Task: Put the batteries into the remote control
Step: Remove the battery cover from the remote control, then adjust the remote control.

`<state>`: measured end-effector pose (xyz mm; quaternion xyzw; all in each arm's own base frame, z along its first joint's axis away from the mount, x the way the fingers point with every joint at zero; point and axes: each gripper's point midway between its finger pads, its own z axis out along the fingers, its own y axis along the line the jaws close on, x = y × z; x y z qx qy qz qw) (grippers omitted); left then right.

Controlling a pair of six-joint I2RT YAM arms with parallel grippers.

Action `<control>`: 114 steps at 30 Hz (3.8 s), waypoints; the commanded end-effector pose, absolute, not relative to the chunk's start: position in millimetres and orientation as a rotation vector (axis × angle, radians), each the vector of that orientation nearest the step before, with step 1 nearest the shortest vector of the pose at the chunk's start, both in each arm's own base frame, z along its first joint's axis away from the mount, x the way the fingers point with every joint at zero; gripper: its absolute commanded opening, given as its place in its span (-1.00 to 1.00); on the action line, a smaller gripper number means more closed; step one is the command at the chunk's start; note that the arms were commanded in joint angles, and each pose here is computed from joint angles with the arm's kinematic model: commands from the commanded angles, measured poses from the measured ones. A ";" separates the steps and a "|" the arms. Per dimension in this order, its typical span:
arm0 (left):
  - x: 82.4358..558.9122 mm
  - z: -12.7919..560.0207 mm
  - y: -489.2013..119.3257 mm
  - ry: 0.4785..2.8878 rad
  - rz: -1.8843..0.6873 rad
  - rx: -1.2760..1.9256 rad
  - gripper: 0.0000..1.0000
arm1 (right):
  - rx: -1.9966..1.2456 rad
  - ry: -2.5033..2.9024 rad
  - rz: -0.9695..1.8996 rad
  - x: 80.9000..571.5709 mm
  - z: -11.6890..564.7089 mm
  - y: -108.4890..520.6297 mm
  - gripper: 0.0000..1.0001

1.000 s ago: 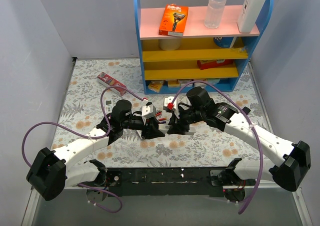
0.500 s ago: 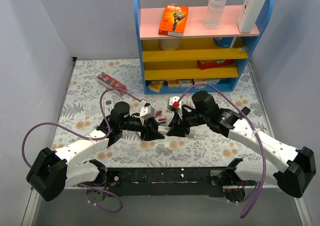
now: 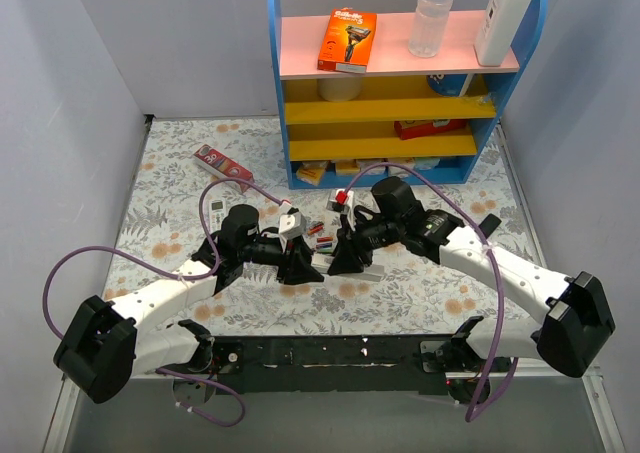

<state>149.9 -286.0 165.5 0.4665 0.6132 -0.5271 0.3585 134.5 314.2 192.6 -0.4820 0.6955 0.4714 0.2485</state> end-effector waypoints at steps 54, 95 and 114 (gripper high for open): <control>187.7 176.5 -285.7 1.667 -1.196 1.138 -1.00 | -1.378 1.741 1.100 160.0 243.9 315.4 -0.11; 220.0 153.5 -275.5 1.826 -1.018 0.988 -1.00 | -1.067 2.027 0.740 187.4 184.1 261.8 0.29; 175.4 173.4 -269.8 1.636 -1.093 1.306 -1.00 | -1.515 1.782 0.822 164.7 200.5 275.2 0.49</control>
